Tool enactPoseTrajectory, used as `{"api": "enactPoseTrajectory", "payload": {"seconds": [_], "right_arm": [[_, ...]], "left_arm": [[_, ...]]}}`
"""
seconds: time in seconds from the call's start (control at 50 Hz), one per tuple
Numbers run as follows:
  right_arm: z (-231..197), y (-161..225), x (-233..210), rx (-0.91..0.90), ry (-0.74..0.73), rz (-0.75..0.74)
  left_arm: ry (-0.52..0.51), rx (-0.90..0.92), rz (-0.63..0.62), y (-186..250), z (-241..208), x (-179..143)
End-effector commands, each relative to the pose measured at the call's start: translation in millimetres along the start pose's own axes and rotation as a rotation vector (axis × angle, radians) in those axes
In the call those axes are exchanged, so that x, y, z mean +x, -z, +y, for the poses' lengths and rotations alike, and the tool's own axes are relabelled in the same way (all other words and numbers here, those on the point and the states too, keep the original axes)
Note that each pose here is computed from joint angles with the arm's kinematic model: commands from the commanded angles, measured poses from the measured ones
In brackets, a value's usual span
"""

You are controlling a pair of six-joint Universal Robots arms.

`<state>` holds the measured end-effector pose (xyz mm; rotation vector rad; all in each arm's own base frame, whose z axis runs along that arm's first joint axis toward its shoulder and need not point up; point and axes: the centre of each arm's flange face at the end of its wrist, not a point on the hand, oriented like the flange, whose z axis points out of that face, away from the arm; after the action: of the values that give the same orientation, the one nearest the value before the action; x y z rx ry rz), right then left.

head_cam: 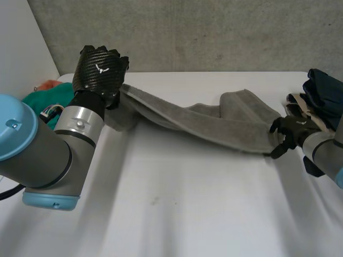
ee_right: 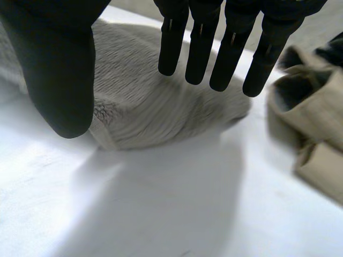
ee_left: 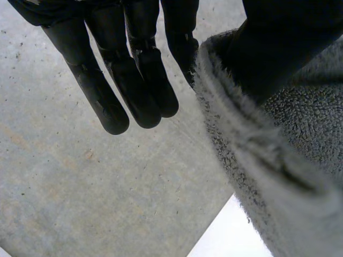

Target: Fold the laundry.

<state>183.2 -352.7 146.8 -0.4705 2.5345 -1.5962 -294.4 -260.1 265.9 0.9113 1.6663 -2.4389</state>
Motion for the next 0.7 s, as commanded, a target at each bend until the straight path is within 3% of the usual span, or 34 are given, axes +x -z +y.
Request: {"api": "enactPoseTrajectory", "payload": {"seconds": [0.02,0.22,0.4,0.6,0.7], "right_arm": [[14,-1,-10,-0.029,-0.010,-0.061],[25,-26,-8,-0.005,-0.004,-0.049],[9,-27,-2,0.067,-0.037,-0.021],[-90,40,25,0.272,0.070,0.083],[-133,98,36,0.268,0.323,0.145]], "left_arm": [[0.028,0.024,0.001,-3,-7,0],[0.056,0.015,0.004,-4,-9,-2],[0.059,0.028,-0.001,-4,-15,-5],[0.053,0.050,-0.033,6,-46,-31],[0.029,-0.009,-0.068,15,-51,-61]]}}
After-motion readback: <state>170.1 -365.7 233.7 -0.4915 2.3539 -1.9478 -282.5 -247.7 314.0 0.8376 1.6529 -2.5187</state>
